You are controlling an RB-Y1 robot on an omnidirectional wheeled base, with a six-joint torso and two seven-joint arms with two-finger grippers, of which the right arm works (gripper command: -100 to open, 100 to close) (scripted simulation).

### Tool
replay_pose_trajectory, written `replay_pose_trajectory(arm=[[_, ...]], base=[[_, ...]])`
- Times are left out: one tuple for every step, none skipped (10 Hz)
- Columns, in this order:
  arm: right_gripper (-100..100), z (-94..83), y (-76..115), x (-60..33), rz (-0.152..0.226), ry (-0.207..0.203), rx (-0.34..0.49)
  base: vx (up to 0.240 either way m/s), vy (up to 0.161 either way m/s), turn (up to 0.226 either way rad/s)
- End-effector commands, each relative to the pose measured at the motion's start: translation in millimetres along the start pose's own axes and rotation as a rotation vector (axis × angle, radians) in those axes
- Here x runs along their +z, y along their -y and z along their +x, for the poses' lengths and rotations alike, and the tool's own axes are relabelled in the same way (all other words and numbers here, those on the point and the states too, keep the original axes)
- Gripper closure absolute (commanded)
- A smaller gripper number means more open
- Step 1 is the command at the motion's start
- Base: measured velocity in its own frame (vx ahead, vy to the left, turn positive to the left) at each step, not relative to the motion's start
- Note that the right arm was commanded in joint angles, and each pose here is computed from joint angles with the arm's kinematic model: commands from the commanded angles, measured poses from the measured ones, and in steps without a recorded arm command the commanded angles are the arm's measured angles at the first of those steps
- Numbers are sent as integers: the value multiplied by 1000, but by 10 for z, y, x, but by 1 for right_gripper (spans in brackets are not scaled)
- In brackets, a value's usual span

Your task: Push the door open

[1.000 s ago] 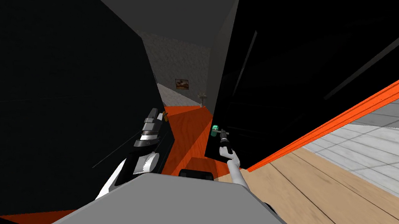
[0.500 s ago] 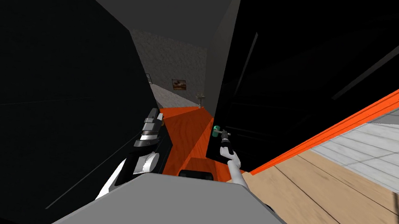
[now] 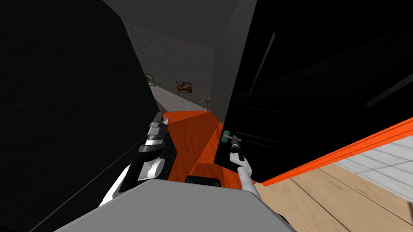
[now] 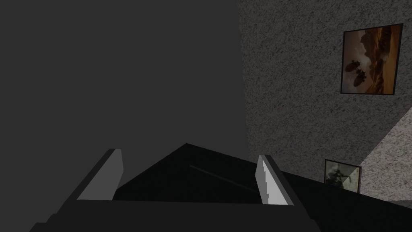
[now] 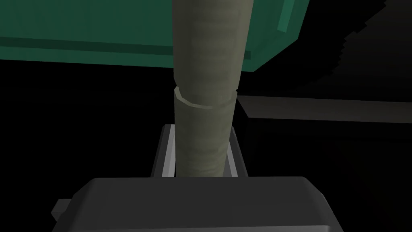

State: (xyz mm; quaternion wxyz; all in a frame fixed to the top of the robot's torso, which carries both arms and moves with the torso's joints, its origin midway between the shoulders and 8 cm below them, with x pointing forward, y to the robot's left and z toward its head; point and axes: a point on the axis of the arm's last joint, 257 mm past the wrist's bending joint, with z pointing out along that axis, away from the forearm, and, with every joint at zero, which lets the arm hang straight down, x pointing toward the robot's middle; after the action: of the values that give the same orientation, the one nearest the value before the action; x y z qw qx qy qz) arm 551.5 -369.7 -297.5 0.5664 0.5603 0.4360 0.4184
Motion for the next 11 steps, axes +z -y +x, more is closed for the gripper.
replay_pose_trajectory(arm=[[100,-148,-98,34,-18,20,-11],[100,-222,-106,35,-19,32,-14],[100,-298,-114,36,-20,44,-16],[100,-375,-121,36,-21,57,-19],[100,-453,-128,33,-23,70,-21],[100,-531,-135,30,-23,83,-22],[100,-608,-140,24,-24,97,-23],[100,-685,-144,17,-25,111,-24],[100,-722,-146,13,-25,118,-24],[100,-832,-149,-2,-25,139,-23],[100,-901,-149,-14,-25,153,-22]], base=[[174,40,-33],[202,23,-37],[194,38,-42],[181,41,-44],[181,15,-56],[196,48,-40],[201,73,-74],[212,81,-78],[164,51,-51],[185,55,-44],[199,41,-84]])
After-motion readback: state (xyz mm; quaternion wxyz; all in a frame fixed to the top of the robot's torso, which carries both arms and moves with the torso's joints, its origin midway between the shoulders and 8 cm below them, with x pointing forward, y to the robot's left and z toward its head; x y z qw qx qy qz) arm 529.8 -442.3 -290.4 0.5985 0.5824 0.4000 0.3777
